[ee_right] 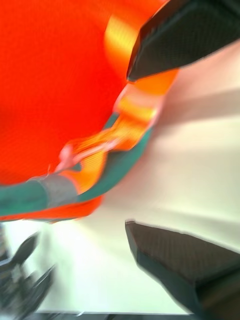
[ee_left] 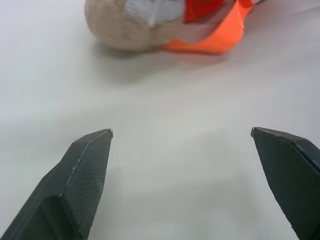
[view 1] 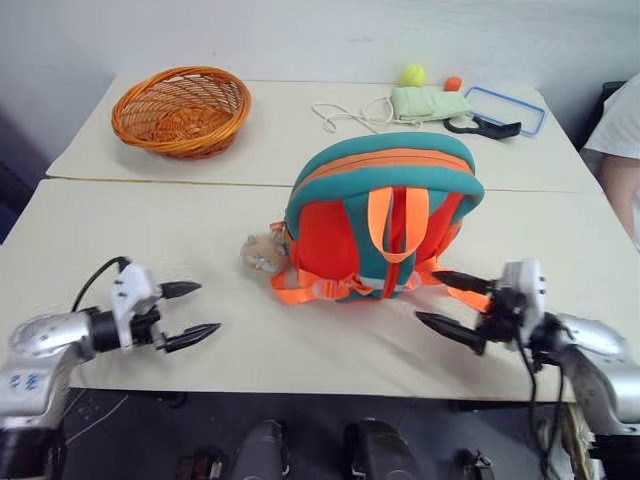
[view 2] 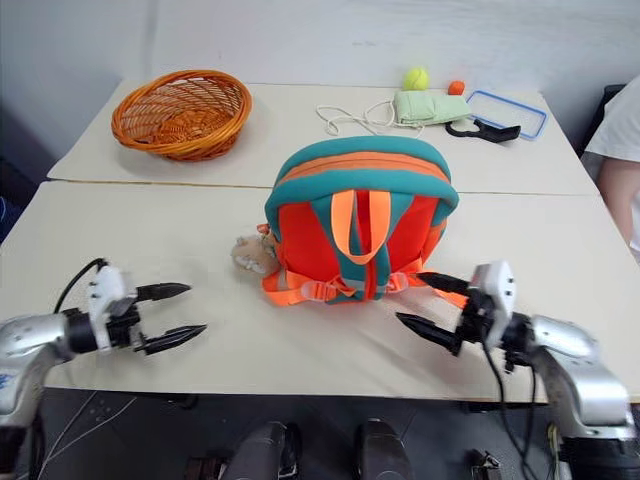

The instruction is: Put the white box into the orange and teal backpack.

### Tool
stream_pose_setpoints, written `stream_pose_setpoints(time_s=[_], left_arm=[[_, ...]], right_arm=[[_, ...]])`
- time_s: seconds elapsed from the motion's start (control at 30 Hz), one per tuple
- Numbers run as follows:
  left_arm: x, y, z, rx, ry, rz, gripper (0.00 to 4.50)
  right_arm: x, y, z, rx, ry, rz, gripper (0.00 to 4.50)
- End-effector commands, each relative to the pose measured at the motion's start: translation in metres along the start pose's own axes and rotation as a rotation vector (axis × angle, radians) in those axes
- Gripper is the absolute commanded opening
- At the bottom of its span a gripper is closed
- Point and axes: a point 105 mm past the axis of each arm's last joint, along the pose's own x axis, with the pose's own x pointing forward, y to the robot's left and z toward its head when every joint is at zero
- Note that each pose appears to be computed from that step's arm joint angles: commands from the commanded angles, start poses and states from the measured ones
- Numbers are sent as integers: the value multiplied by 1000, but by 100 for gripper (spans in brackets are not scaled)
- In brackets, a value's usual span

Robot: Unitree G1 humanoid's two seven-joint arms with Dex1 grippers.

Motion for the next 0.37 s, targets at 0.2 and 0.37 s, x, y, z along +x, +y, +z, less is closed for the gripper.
stream_pose_setpoints(time_s=[0.2, 0.37], left_arm=[[-30, -17, 23, 38, -39, 37, 450], [-25, -10, 29, 112, -44, 93, 450]], right_arm=[[-61, -52, -2, -260, 163, -95, 448], [-43, -58, -1, -295, 164, -72, 448]])
